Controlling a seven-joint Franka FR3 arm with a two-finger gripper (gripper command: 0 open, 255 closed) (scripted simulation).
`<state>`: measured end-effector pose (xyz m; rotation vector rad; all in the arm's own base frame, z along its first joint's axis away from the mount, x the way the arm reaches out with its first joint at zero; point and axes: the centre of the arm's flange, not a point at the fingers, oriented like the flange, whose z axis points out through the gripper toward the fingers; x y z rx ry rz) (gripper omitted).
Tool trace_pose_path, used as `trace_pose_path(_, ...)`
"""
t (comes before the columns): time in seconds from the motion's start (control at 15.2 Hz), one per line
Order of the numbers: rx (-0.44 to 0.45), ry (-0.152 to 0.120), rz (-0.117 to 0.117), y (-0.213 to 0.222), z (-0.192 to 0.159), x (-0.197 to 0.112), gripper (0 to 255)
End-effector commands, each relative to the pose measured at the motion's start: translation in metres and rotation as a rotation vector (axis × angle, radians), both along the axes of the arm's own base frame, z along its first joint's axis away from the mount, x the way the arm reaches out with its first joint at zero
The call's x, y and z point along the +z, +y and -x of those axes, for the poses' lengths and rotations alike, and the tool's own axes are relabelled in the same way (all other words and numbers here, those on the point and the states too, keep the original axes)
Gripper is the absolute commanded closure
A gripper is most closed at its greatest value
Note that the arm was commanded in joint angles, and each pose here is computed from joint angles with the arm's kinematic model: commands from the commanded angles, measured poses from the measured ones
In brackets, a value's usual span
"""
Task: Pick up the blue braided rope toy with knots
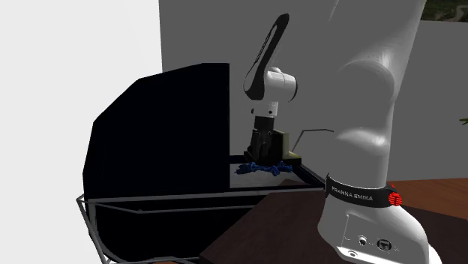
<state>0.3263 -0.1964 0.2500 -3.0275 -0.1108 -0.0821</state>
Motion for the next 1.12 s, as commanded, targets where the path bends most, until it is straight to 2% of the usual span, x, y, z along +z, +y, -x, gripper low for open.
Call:
trace_pose_path(0.0, 0.001, -0.001, 0.004, -0.004, 0.001, -0.013, 0)
trace_pose_path(0.46, 0.001, 0.0, 0.004, -0.004, 0.001, -0.042, 0)
trace_pose_path(0.53, 0.001, 0.0, 0.004, -0.004, 0.002, -0.042, 255)
trace_pose_path(1.06, 0.001, 0.0, 0.004, -0.004, 0.002, -0.042, 255)
